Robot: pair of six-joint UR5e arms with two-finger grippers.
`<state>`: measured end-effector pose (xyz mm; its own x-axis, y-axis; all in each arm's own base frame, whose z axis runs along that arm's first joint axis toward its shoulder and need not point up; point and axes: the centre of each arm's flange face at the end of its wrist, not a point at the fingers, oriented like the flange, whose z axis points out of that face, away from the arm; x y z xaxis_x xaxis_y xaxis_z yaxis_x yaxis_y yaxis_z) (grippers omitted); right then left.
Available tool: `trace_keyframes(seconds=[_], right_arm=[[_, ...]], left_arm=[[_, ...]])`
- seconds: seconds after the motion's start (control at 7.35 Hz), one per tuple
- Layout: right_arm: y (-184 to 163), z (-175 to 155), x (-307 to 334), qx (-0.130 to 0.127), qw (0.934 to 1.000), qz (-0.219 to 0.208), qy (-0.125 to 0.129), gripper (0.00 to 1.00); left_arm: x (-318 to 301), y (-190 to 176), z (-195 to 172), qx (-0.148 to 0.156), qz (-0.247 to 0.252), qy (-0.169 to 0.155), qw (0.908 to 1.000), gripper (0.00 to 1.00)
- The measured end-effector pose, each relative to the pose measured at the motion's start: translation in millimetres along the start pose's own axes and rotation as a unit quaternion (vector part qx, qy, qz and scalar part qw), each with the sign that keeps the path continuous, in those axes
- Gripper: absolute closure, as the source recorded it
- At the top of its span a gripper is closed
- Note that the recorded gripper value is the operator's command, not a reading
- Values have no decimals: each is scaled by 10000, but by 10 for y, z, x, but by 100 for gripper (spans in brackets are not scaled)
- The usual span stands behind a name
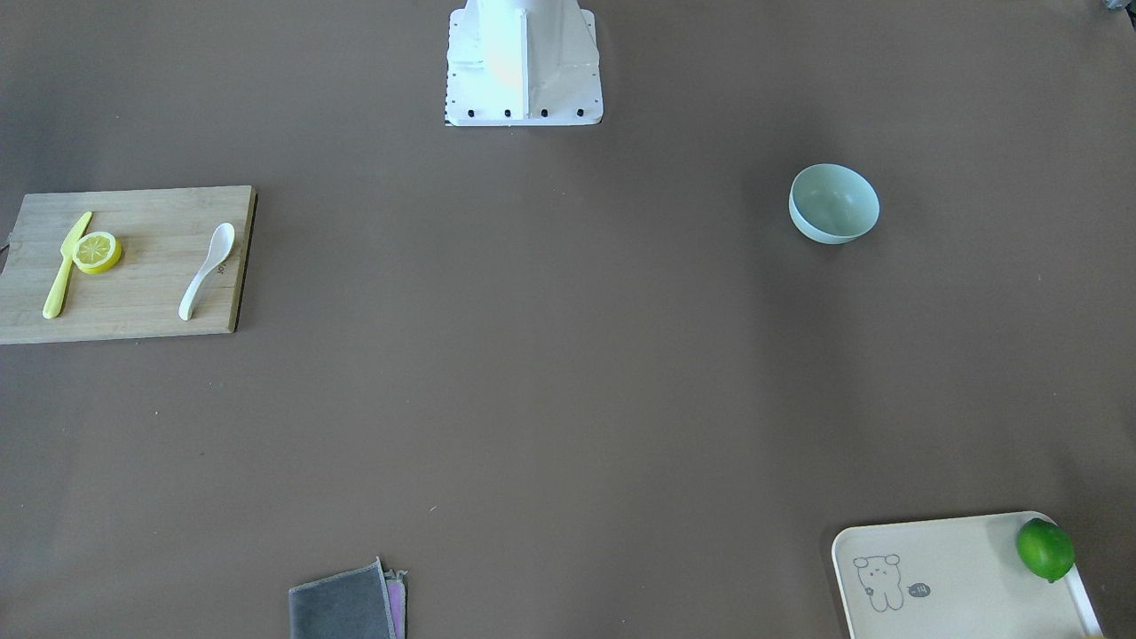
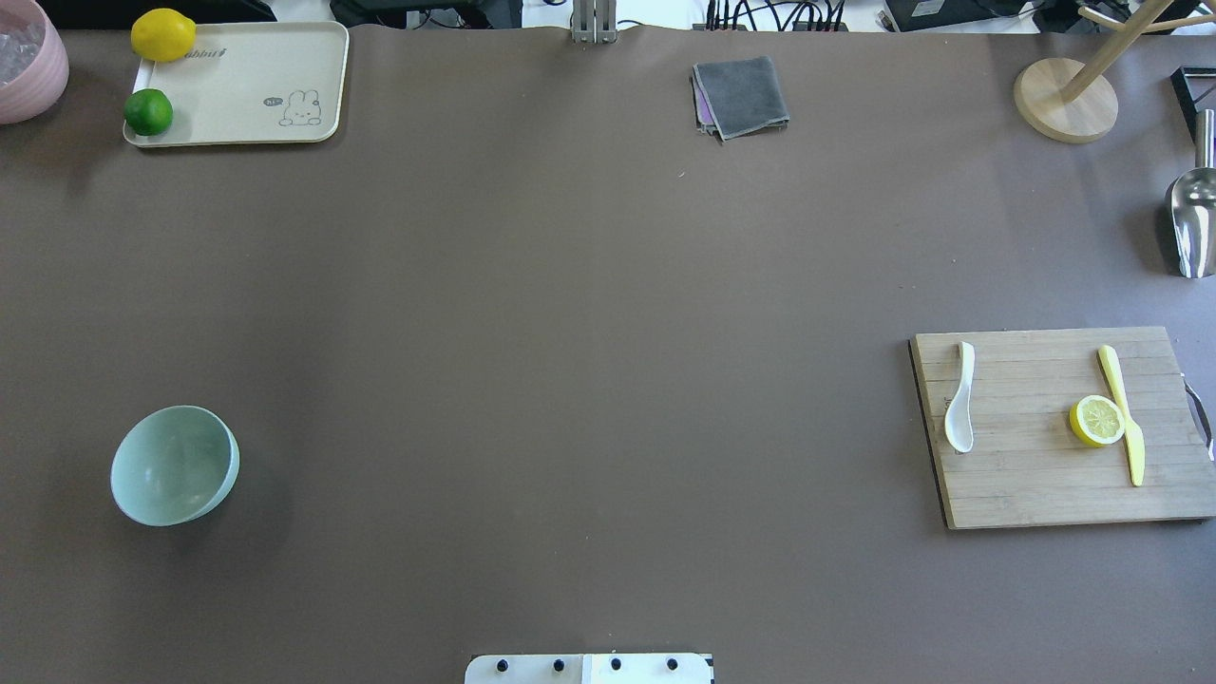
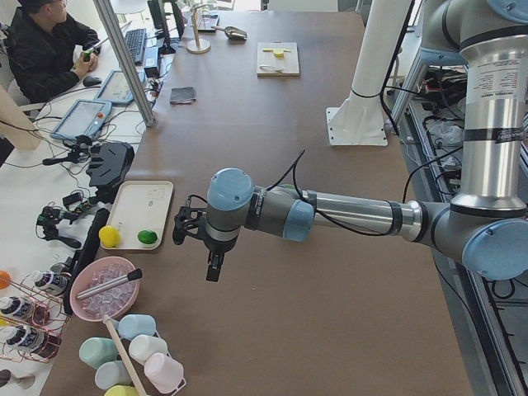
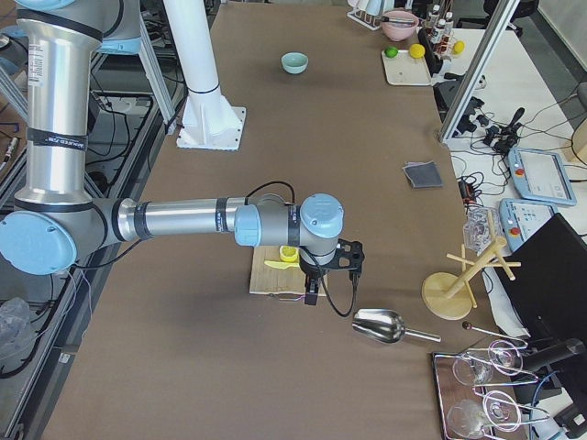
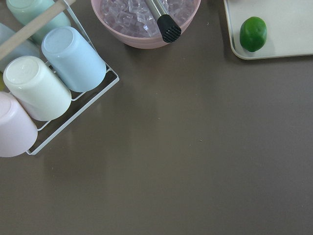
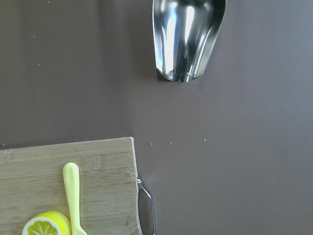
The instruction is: Place spoon in bowl
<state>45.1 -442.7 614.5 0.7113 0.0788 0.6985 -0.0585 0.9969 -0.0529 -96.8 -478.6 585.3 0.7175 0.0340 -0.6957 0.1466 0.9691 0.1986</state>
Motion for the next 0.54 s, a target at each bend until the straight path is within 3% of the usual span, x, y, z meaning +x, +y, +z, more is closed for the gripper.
trace_keyframes(seconds=[0.54], right_arm=[[83,31,42,-42,10000,42,5,0]], left_arm=[[47,-31,-13,20,38,9,10000,2]])
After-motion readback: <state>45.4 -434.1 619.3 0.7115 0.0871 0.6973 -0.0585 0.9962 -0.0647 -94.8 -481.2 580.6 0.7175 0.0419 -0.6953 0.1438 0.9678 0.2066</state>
